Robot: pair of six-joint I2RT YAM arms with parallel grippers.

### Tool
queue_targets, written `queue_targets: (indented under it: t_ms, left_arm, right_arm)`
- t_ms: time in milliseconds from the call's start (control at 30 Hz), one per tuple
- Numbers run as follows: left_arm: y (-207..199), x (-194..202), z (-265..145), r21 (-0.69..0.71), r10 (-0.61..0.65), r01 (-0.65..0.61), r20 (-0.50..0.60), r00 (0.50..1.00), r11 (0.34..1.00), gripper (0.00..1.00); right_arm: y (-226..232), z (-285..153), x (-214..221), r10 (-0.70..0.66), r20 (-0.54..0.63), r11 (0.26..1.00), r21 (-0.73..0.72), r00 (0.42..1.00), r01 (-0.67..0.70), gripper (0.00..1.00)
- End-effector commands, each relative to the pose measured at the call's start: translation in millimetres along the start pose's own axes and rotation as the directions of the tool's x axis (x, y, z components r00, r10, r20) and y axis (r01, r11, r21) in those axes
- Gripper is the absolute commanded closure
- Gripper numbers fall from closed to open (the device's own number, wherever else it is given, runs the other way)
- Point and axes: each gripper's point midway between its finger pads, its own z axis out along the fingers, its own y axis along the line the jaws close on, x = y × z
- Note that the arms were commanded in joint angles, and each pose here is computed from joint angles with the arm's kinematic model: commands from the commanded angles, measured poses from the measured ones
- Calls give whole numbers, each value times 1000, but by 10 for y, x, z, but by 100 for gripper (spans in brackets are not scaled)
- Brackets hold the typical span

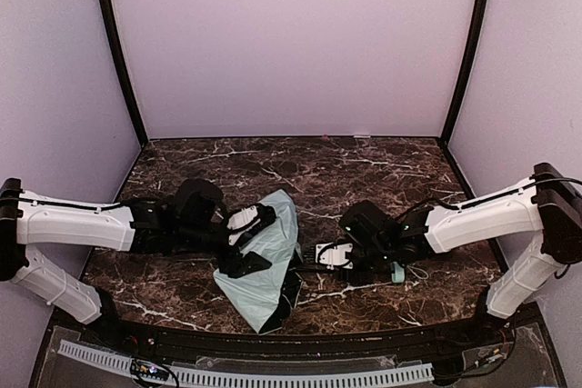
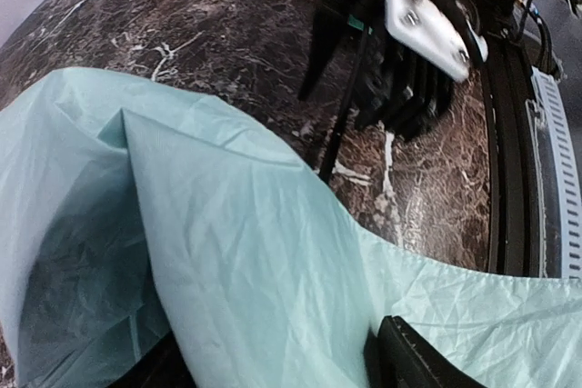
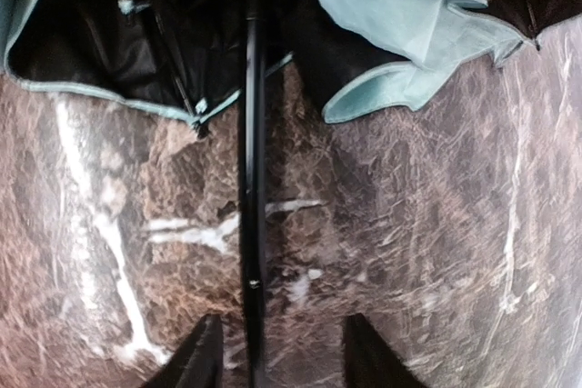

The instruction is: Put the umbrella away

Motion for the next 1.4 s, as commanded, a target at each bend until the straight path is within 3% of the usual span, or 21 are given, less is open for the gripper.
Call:
queue_targets:
  t_ms: [0,100,167,433,533,633,667,700,767,867,1000,1133,1267,1367]
  left_arm:
    - [-116,60,-6,-19,67,-67,11,998,998,32]
    - [-167,100,-64,-44,110,-109,23,994,993,32]
    - [-185,88,-122,-68,137,-134,43,990,989,31]
    - [-79,-234,-477,-205,180,-142,178,968,968,23]
    - [-6,-306,-596,-258,176,-119,207,962,959,23]
    - [50,-387,-724,-302,173,-95,240,955,948,22]
    - [55,-423,-770,-311,175,-90,256,951,946,22]
    - [62,-465,-823,-320,178,-85,274,945,944,22]
    - [59,-544,-928,-332,189,-80,310,932,940,22]
    - [39,-642,-1060,-343,215,-87,355,910,935,22]
    - [23,-718,-1113,-353,249,-113,368,896,929,21]
    - [5,-788,-1119,-347,261,-126,375,890,929,21]
    - [24,-764,-1092,-352,260,-126,364,895,927,21]
    - [37,-722,-1066,-356,257,-125,353,900,926,21]
  right_arm:
    - [-200,-247,-272,58,120,995,70,991,-67,48]
    - [-192,-423,-395,105,209,993,22,972,-112,34]
    - [-130,-411,-349,126,207,992,-18,970,-125,31]
    - [185,69,-62,219,-41,929,-297,975,-221,32]
    - [224,217,32,222,-101,921,-306,970,-243,43]
    - [124,289,81,233,-143,930,-257,962,-264,86]
    - [65,273,76,237,-145,935,-235,961,-266,95]
    - [-12,240,50,242,-134,940,-213,961,-266,100]
    - [-293,116,-27,266,-80,954,-122,961,-274,100]
    - [-1033,-215,-42,319,6,935,161,948,-316,100]
    - [-2167,-1000,-6,324,112,744,584,939,-326,100]
    - [-2967,-1869,-43,326,200,513,784,924,-350,100]
    - [-3310,-2506,-42,252,122,302,933,960,-198,100]
    - [-3337,-2657,-76,219,55,223,969,974,-105,100]
